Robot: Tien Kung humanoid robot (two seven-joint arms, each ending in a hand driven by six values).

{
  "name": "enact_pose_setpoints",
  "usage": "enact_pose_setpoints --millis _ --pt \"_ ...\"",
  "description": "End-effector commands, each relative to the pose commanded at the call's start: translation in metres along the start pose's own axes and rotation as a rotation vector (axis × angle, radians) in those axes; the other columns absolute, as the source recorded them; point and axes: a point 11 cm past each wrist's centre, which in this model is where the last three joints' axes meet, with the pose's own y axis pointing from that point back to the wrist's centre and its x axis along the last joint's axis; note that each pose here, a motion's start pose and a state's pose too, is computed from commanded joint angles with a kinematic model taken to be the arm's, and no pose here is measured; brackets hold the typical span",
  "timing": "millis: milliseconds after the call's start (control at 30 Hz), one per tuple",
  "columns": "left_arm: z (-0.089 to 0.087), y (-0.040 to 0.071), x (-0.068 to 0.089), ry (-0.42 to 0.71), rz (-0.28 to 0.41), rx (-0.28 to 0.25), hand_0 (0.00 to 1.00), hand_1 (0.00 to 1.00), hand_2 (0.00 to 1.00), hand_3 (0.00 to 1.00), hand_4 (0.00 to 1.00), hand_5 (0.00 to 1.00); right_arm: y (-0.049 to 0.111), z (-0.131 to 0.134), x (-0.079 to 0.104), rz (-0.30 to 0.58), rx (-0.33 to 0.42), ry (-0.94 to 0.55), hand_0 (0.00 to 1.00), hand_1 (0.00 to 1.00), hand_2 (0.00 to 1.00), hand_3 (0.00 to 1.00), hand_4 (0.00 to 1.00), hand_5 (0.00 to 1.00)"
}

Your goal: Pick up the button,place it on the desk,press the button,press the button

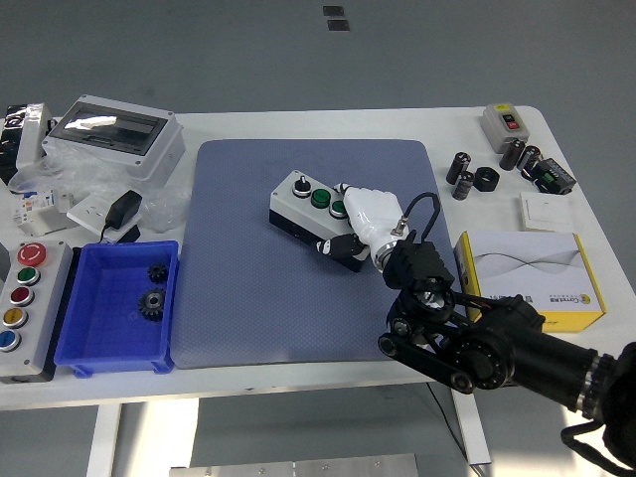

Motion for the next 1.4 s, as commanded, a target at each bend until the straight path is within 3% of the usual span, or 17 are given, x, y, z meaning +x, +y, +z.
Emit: enact_pose_setpoints --millis 100,233,467,533,567,600,767,800,1167,1200,1367,1400 --pt "0.0 0.0 -0.001 0.002 -0.002 -0.002 0.625 0.597 0.535 0.588 0.658 0.117 0.008 0.005 0.004 -0.029 0.049 -0.064 0.047 0.242 0.328 0.629 0.323 0.002" --pt "-0.001 0.0 -0.003 0.002 -0.004 -0.001 0.626 0.597 0.535 0.589 0.661 0.119 0.024 0.004 0.01 -0.098 0.174 -0.098 0.045 0.241 0.333 0.614 0.316 0.002" --pt "0.001 0.0 -0.005 0.003 -0.008 -0.005 0.626 0.598 0.535 0.588 0.663 0.127 0.055 0.01 0.025 -0.055 0.418 0.057 0.062 0.249 0.337 0.612 0.326 0.002" --pt "0.002 0.0 -0.006 0.003 -0.009 -0.005 0.626 0.598 0.535 0.588 0.663 0.127 0.06 0.015 0.021 -0.051 0.454 0.101 0.062 0.249 0.337 0.612 0.326 0.002" --pt "0.003 0.0 -0.007 0.003 -0.01 -0.006 0.626 0.598 0.535 0.589 0.668 0.133 0.063 0.018 0.016 -0.056 0.476 0.126 0.15 0.297 0.339 0.62 0.353 0.002" --pt "0.003 0.001 -0.006 0.002 -0.01 -0.006 0.626 0.598 0.535 0.589 0.668 0.133 0.064 0.02 0.012 -0.063 0.488 0.141 0.15 0.297 0.339 0.62 0.353 0.002" --pt "0.007 0.001 -0.004 -0.003 -0.005 -0.012 0.626 0.598 0.535 0.589 0.668 0.133 0.064 0.025 0.0 -0.102 0.484 0.165 0.15 0.297 0.339 0.62 0.353 0.002" --pt "0.008 0.001 -0.003 -0.003 -0.003 -0.013 0.625 0.598 0.535 0.589 0.668 0.135 0.063 0.026 -0.002 -0.115 0.473 0.167 0.274 0.389 0.36 0.658 0.458 0.002" --pt "0.008 0.001 0.001 -0.013 0.004 -0.01 0.625 0.598 0.535 0.589 0.671 0.138 0.058 0.032 -0.01 -0.199 0.392 0.182 0.329 0.403 0.342 0.639 0.423 0.002" --pt "0.007 0.001 0.001 -0.013 0.004 -0.008 0.625 0.597 0.535 0.589 0.671 0.139 0.058 0.033 -0.01 -0.202 0.387 0.181 0.369 0.463 0.413 0.658 0.432 0.002" --pt "0.003 0.0 0.0 -0.01 0.001 -0.001 0.625 0.597 0.535 0.589 0.671 0.139 0.058 0.036 -0.009 -0.208 0.369 0.177 0.369 0.463 0.413 0.658 0.432 0.002" --pt "0.003 0.0 -0.001 -0.009 0.0 0.0 0.625 0.597 0.534 0.588 0.67 0.145 0.058 0.037 -0.009 -0.207 0.367 0.176 0.604 0.65 0.672 0.685 0.373 0.002"
